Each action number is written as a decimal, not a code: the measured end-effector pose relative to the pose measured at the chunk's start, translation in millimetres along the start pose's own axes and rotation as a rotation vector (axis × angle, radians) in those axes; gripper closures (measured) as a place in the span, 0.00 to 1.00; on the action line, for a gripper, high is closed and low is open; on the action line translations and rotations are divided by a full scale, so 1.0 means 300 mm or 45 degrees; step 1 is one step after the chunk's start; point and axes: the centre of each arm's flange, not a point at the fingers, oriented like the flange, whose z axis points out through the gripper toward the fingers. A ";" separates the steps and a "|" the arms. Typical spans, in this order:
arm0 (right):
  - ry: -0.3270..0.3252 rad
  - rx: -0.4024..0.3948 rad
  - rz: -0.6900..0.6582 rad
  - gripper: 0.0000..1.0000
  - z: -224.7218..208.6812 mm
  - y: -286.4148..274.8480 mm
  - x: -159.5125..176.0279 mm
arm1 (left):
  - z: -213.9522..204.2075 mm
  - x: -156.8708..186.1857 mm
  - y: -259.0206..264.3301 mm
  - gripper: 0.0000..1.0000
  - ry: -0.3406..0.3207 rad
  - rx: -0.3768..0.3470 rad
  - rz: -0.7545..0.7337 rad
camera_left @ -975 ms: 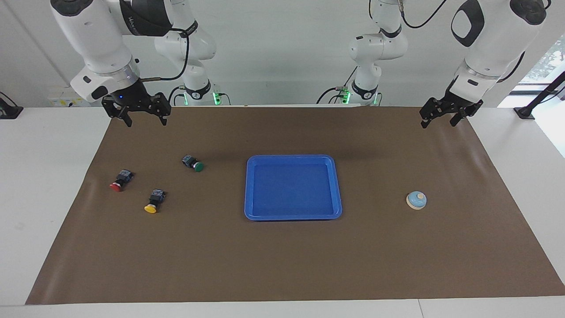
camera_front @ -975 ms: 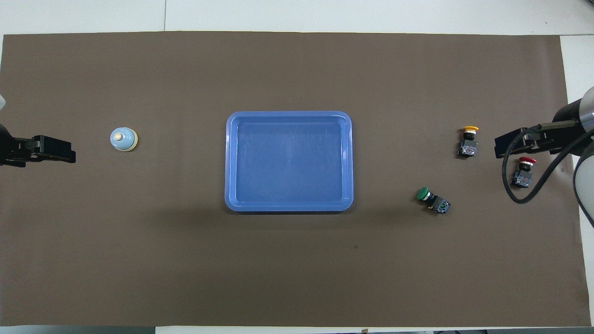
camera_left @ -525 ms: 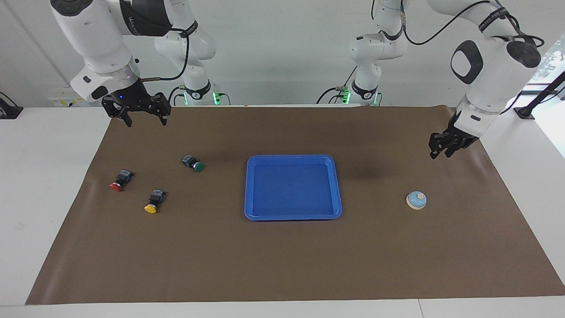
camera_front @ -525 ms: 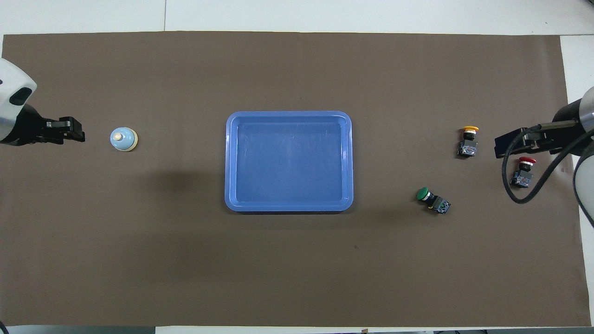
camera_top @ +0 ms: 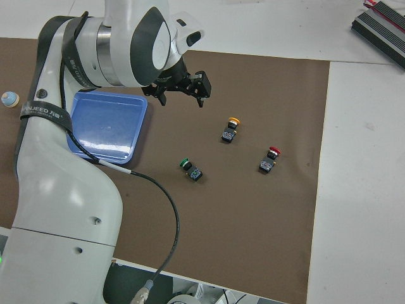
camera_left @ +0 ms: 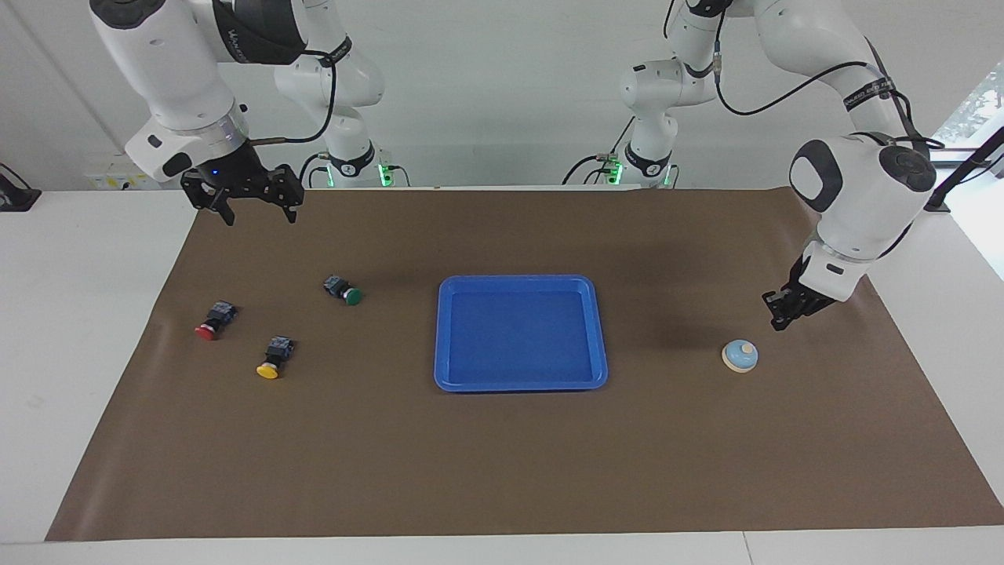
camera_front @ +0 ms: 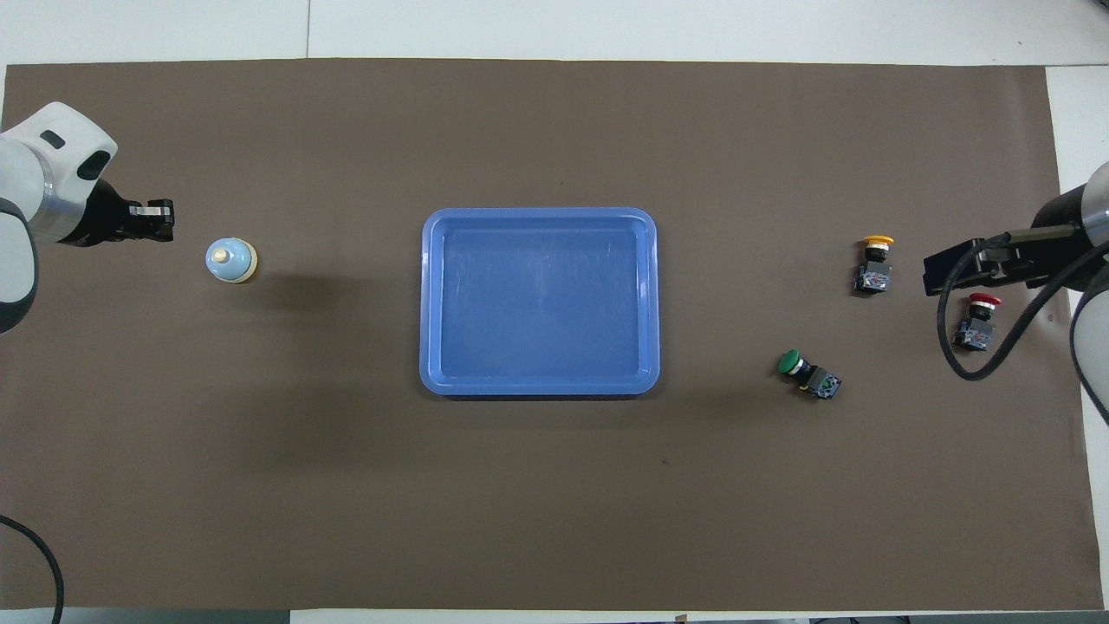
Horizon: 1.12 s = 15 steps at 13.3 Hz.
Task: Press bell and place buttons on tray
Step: 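Move the left gripper over the bell and press down on it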
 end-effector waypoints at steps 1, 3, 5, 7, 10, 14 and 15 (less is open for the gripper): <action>0.000 0.000 0.000 0.00 0.000 0.000 0.000 | 0.018 0.006 -0.012 0.99 0.002 0.001 -0.007; 0.000 0.000 0.000 0.00 0.000 0.000 0.000 | 0.076 0.020 -0.018 0.99 0.003 0.000 -0.011; 0.000 0.000 0.000 0.00 0.000 0.000 0.000 | 0.140 0.031 -0.013 0.99 -0.005 -0.003 -0.008; 0.000 0.000 0.000 0.00 0.000 0.000 0.000 | 0.177 0.032 -0.005 0.99 -0.021 -0.004 -0.003; 0.000 0.000 0.000 0.00 0.000 0.000 0.000 | 0.211 0.027 0.004 0.99 -0.043 -0.006 0.002; 0.000 0.000 0.000 0.00 0.000 0.000 0.000 | 0.264 0.000 0.009 0.99 -0.057 -0.006 0.005; 0.000 0.000 0.000 0.00 0.000 0.000 0.000 | 0.278 -0.007 0.010 0.99 -0.053 -0.006 0.006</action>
